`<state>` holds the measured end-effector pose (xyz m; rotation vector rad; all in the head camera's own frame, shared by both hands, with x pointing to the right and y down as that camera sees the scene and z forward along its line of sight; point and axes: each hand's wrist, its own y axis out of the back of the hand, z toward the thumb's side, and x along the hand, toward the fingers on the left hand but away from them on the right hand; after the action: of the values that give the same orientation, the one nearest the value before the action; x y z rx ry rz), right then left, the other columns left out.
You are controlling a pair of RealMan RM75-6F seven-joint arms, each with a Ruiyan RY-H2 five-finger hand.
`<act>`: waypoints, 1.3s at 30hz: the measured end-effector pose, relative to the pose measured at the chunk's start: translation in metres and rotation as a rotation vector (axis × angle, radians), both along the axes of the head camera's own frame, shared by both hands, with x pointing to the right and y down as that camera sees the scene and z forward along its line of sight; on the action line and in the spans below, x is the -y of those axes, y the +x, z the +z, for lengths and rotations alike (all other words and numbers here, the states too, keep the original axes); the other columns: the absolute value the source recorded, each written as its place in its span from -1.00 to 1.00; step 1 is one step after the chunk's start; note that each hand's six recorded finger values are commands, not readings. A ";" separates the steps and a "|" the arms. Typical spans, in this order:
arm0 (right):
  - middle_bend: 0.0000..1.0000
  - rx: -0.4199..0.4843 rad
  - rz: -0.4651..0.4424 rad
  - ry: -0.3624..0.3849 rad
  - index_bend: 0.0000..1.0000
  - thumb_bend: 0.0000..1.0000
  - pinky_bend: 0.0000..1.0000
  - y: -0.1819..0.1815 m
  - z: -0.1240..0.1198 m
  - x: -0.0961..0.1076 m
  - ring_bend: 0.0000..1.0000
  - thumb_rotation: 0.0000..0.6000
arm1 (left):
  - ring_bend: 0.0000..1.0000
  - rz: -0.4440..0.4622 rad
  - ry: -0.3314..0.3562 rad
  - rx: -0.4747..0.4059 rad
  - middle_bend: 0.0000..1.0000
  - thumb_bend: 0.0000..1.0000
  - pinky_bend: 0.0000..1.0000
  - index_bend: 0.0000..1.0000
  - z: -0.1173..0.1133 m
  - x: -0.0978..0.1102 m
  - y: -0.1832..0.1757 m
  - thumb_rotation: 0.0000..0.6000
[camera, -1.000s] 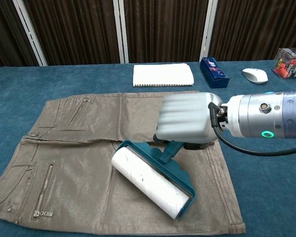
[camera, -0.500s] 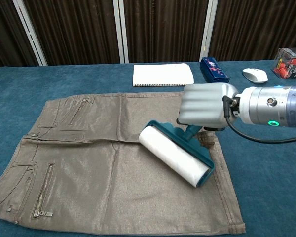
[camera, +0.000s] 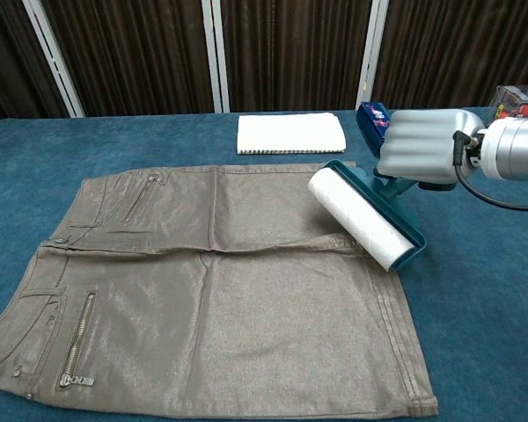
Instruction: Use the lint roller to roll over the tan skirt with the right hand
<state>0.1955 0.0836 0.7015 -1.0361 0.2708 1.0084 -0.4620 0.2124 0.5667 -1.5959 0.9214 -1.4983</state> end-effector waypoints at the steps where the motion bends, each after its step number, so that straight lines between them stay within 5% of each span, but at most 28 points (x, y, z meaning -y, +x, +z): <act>1: 0.23 0.005 -0.008 -0.002 0.24 0.45 0.01 -0.002 -0.001 -0.002 0.07 1.00 | -1.00 0.002 0.000 0.000 -1.00 -1.00 -1.00 -1.00 0.000 0.000 0.001 1.00; 32: 0.23 0.068 -0.391 -0.035 0.24 0.44 0.03 -0.095 -0.019 -0.109 0.08 1.00 | -1.00 -0.006 -0.008 0.004 -1.00 -1.00 -1.00 -1.00 0.002 0.000 -0.002 1.00; 39: 0.23 0.011 -0.424 0.017 0.24 0.45 0.03 -0.094 -0.013 -0.109 0.09 1.00 | -1.00 -0.008 -0.015 0.006 -1.00 -1.00 -1.00 -1.00 0.004 0.000 -0.004 1.00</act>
<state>0.1015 0.1922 0.6887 -0.9180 0.4504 0.6208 -0.4656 0.2122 0.5703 -1.5987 0.9163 -1.5180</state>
